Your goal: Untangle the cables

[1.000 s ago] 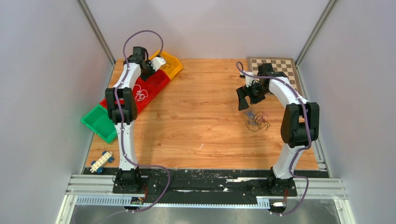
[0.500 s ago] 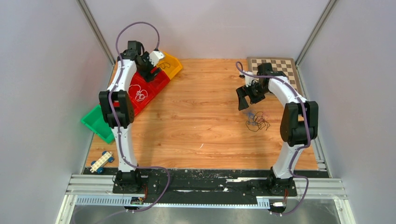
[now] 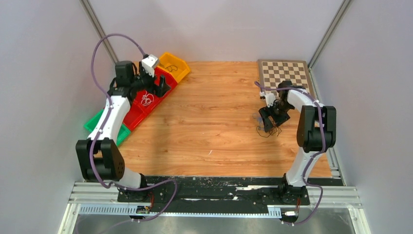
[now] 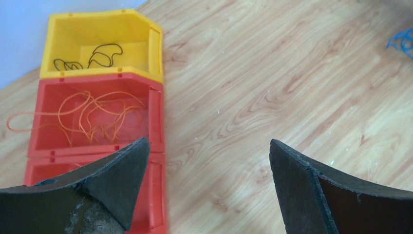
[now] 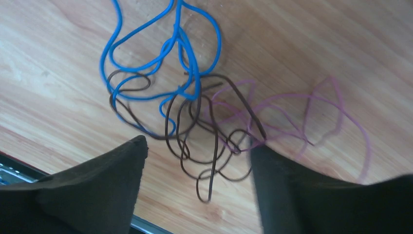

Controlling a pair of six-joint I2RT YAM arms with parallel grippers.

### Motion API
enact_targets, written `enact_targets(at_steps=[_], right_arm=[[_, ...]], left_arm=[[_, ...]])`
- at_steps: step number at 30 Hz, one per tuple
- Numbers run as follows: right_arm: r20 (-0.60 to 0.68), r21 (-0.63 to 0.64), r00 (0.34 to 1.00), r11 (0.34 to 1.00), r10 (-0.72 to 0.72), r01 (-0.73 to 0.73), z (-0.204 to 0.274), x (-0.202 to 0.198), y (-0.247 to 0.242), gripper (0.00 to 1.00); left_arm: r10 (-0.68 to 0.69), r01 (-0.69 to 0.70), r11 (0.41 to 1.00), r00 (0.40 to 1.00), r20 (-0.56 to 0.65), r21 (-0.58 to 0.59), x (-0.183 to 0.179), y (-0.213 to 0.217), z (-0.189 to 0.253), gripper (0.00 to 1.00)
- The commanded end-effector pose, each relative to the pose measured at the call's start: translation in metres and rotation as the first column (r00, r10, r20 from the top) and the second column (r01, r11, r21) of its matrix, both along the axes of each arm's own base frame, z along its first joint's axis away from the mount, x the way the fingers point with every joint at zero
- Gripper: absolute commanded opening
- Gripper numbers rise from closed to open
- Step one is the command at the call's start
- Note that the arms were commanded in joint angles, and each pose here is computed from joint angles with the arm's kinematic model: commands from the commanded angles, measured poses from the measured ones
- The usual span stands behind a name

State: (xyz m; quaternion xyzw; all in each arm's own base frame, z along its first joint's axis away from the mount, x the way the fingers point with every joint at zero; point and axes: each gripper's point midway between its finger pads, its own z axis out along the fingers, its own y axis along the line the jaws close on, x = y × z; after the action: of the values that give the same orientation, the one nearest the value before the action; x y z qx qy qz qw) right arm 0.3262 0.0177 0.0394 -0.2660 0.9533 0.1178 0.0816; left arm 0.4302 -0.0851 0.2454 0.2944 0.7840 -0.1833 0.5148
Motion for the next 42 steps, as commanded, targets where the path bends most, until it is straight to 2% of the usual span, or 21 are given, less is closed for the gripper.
enact_targets(at_steps=[1, 2, 5, 7, 8, 9, 11, 13, 15, 16, 17, 18, 19, 20, 22, 27, 31, 35, 38, 42], right_arm=[[0.012, 0.032, 0.998, 0.998, 0.053, -0.054, -0.015, 0.012, 0.018, 0.63], [0.019, 0.057, 0.996, 0.995, 0.086, -0.087, -0.016, 0.016, 0.033, 0.5], [0.065, 0.182, 0.985, 0.969, 0.159, -0.169, -0.007, 0.031, 0.085, 0.17], [0.113, 0.279, 0.968, 0.928, 0.224, -0.248, 0.01, 0.037, 0.13, 0.01], [0.146, 0.335, 0.953, 0.893, 0.267, -0.301, 0.023, 0.037, 0.155, 0.0], [0.179, 0.365, 0.933, 0.86, 0.312, -0.358, 0.033, 0.035, 0.177, 0.0], [0.258, 0.386, 0.877, 0.788, 0.406, -0.479, 0.054, 0.027, 0.214, 0.0], [0.305, 0.389, 0.832, 0.737, 0.462, -0.552, 0.066, 0.017, 0.232, 0.0], [0.317, 0.396, 0.812, 0.709, 0.49, -0.583, 0.068, 0.006, 0.238, 0.0], [0.312, 0.389, 0.808, 0.708, 0.501, -0.589, 0.064, 0.001, 0.236, 0.01], [0.298, 0.366, 0.807, 0.719, 0.511, -0.591, 0.057, -0.002, 0.23, 0.06], [0.275, 0.329, 0.807, 0.737, 0.523, -0.59, 0.045, -0.004, 0.221, 0.21], [0.235, 0.285, 0.815, 0.764, 0.529, -0.578, 0.029, -0.005, 0.21, 0.41], [0.193, 0.254, 0.83, 0.79, 0.524, -0.558, 0.017, -0.007, 0.2, 0.56], [0.133, 0.259, 0.866, 0.826, 0.483, -0.5, 0.006, -0.011, 0.186, 0.66], [0.113, 0.31, 0.904, 0.849, 0.413, -0.427, 0.016, -0.017, 0.177, 0.69], [0.084, 0.368, 0.916, 0.842, 0.392, -0.394, 0.02, -0.031, 0.183, 0.71], [0.078, 0.428, 0.923, 0.824, 0.377, -0.372, 0.027, -0.042, 0.193, 0.81], [0.092, 0.431, 0.931, 0.828, 0.354, -0.358, 0.024, -0.038, 0.202, 0.81], [0.093, 0.45, 0.937, 0.825, 0.337, -0.341, 0.016, -0.031, 0.22, 0.76]], left_arm=[[0.139, -0.108, 0.978, 0.976, 0.169, -0.18, 0.009, 0.003, 0.046, 1.0], [0.144, -0.117, 0.977, 0.978, 0.148, -0.178, 0.009, 0.004, 0.046, 1.0], [0.082, -0.091, 0.981, 0.995, -0.054, -0.171, -0.008, -0.002, 0.013, 1.0], [-0.02, -0.002, 0.977, 0.995, -0.102, -0.215, -0.026, -0.016, 0.006, 1.0], [-0.065, 0.027, 0.967, 0.987, -0.144, -0.253, -0.038, -0.024, -0.008, 0.98], [-0.089, 0.052, 0.961, 0.988, -0.125, -0.271, -0.043, -0.028, -0.007, 0.97], [-0.159, 0.096, 0.943, 0.971, -0.18, -0.319, -0.064, -0.04, -0.031, 0.87], [-0.208, 0.127, 0.937, 0.951, -0.227, -0.325, -0.076, -0.05, -0.047, 0.82], [-0.235, 0.144, 0.938, 0.933, -0.274, -0.316, -0.084, -0.058, -0.064, 0.81], [-0.252, 0.155, 0.935, 0.923, -0.292, -0.318, -0.088, -0.065, -0.069, 0.82], [-0.259, 0.151, 0.934, 0.911, -0.321, -0.324, -0.09, -0.069, -0.078, 0.84], [-0.26, 0.145, 0.932, 0.906, -0.335, -0.333, -0.089, -0.071, -0.082, 0.87], [-0.267, 0.14, 0.93, 0.892, -0.364, -0.339, -0.09, -0.074, -0.091, 0.89], [-0.271, 0.139, 0.929, 0.887, -0.373, -0.342, -0.089, -0.077, -0.094, 0.9], [-0.288, 0.148, 0.929, 0.865, -0.412, -0.339, -0.088, -0.086, -0.111, 0.9], [-0.371, 0.243, 0.916, 0.813, -0.448, -0.318, -0.095, -0.124, -0.134, 0.83], [-0.43, 0.306, 0.899, 0.753, -0.498, -0.314, -0.104, -0.151, -0.157, 0.82], [-0.464, 0.348, 0.886, 0.685, -0.562, -0.306, -0.122, -0.165, -0.178, 0.83], [-0.473, 0.357, 0.881, 0.658, -0.586, -0.311, -0.132, -0.172, -0.19, 0.83], [-0.499, 0.373, 0.867, 0.623, -0.603, -0.332, -0.144, -0.188, -0.198, 0.83]])
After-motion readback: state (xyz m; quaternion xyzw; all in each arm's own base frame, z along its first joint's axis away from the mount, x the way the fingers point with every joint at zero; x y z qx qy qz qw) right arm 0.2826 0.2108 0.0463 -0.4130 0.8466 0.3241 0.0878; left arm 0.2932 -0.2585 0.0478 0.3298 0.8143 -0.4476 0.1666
